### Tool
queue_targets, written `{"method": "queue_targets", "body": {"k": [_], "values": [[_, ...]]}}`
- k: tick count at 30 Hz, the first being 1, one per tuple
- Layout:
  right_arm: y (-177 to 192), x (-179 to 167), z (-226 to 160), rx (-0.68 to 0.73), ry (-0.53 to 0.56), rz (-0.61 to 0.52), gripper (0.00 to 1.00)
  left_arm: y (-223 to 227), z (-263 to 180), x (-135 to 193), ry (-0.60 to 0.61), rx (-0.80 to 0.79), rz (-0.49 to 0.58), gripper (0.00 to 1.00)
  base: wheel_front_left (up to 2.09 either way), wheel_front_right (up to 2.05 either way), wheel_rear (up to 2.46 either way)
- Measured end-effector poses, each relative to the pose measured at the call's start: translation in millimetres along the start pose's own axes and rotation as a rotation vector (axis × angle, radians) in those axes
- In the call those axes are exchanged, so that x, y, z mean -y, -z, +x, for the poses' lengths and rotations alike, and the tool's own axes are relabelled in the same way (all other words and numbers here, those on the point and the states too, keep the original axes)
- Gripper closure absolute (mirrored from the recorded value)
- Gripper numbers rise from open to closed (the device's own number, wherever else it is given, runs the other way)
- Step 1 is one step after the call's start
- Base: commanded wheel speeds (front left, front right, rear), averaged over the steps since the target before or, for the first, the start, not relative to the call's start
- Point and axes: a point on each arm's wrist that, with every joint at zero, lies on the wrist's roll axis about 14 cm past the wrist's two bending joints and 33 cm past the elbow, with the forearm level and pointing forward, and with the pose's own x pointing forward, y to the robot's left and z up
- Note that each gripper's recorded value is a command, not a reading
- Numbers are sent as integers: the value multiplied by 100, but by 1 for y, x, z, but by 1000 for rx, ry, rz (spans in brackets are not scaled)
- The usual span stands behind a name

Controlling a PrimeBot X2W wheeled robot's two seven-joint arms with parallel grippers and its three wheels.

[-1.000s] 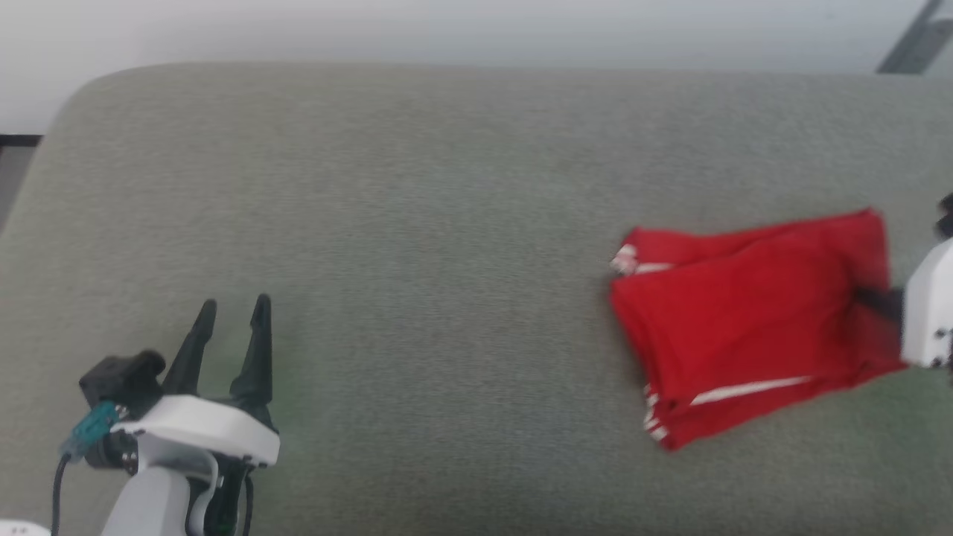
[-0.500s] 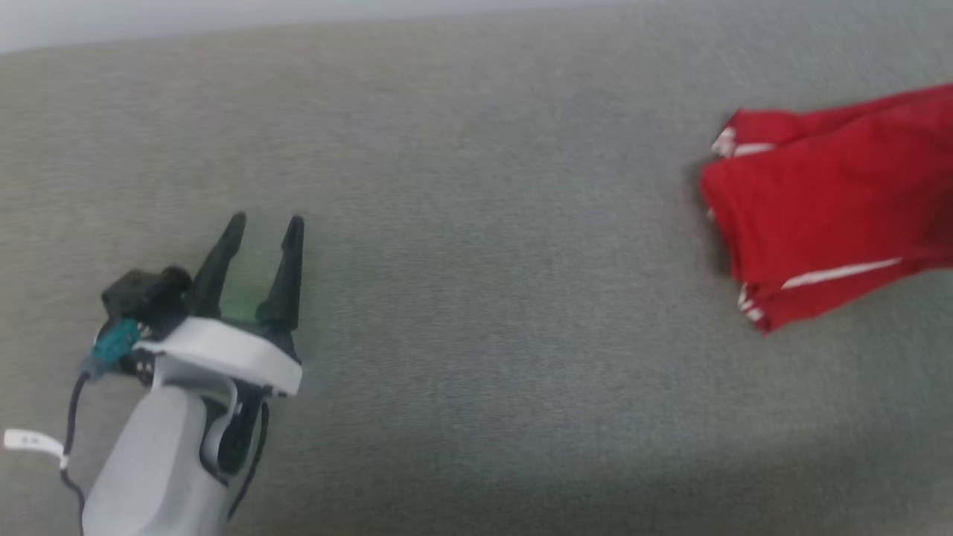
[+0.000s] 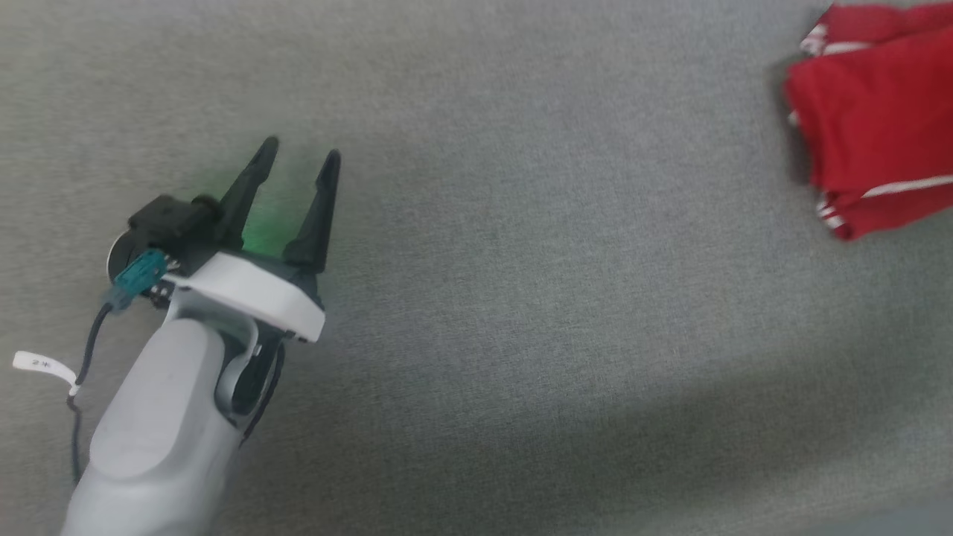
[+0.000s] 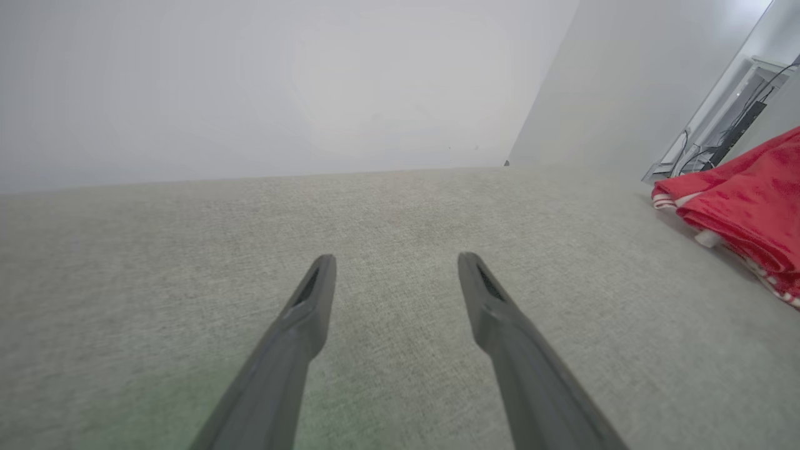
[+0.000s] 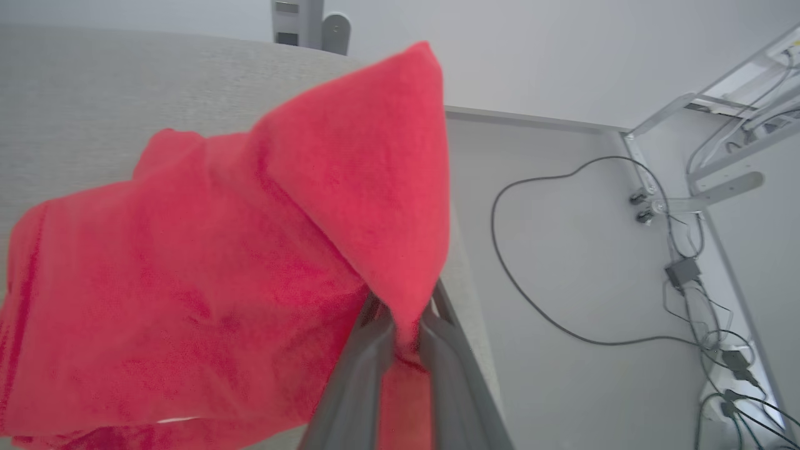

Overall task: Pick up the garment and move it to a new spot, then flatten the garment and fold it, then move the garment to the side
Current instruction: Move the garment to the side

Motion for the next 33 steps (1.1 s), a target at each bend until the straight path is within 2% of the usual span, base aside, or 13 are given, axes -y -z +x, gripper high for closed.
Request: {"method": "queue_targets", "body": {"k": [9,25,26,27,28,33], "values": [[-6,34,16,52,132,-102,100,21,27,18,85,-25,-8,0,0,0,0],[33,9,55,-30,141,-78,100,26,36,11,99,-27,-9,0,0,0,0],[33,10,55,-31,144,-77,93,25,35,11,97,-26,-11,0,0,0,0],[33,10,55,-26,149,-71,55,24,35,9,93,-24,-10,0,0,0,0],[32,11,54,-21,151,-70,0,23,34,7,87,-22,-8,0,0,0,0],[20,13,48,20,159,-55,0,15,27,-6,46,-17,-19,0,0,0,0]]}}
